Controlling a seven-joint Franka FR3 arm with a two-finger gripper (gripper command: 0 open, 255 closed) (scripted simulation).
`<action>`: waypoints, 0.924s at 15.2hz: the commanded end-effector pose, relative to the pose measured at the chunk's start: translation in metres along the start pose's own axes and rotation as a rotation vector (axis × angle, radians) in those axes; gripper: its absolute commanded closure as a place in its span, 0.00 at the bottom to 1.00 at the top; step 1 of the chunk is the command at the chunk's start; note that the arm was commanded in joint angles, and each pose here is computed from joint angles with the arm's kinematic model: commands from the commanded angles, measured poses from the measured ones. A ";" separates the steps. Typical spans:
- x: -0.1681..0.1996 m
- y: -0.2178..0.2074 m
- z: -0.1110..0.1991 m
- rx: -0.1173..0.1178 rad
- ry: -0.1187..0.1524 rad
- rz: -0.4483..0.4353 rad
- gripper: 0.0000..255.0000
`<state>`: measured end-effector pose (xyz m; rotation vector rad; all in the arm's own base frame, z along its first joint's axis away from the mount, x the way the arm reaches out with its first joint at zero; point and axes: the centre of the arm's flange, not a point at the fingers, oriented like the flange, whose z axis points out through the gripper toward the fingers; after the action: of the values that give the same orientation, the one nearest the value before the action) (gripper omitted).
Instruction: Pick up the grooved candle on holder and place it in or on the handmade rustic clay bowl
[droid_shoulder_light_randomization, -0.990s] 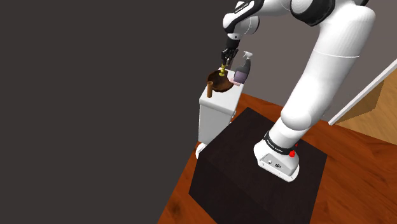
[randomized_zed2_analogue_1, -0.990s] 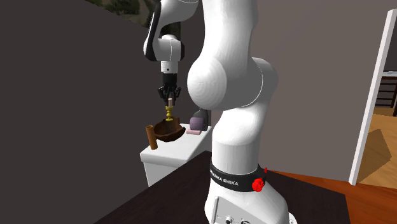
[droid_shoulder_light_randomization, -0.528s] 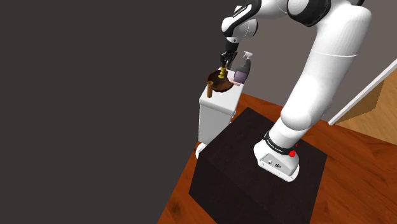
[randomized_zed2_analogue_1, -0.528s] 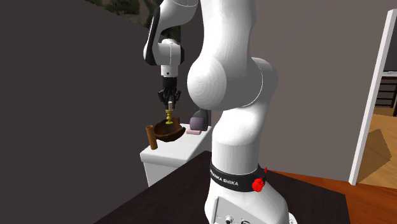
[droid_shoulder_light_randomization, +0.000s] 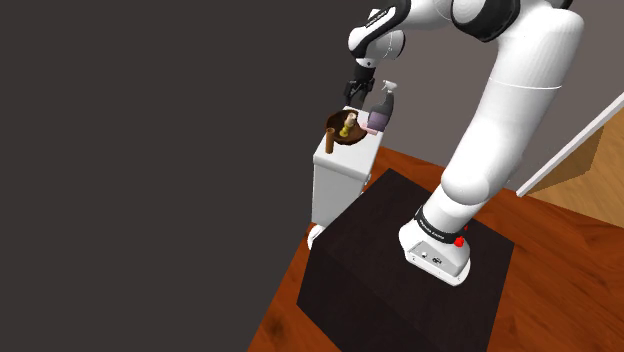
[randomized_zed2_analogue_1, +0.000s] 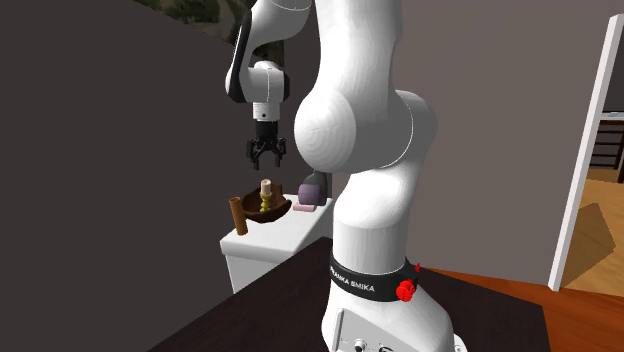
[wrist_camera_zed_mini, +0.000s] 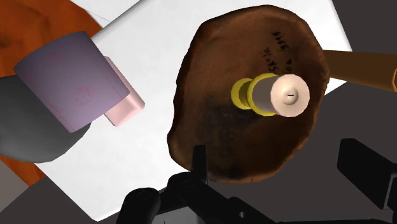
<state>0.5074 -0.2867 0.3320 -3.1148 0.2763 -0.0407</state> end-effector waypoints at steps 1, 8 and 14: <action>0.000 0.000 0.000 0.000 0.000 0.000 0.00; 0.000 0.000 -0.050 0.000 0.000 0.000 0.00; 0.000 0.000 -0.050 0.000 0.000 0.000 0.00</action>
<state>0.5060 -0.2873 0.3819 -3.1148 0.2763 -0.0409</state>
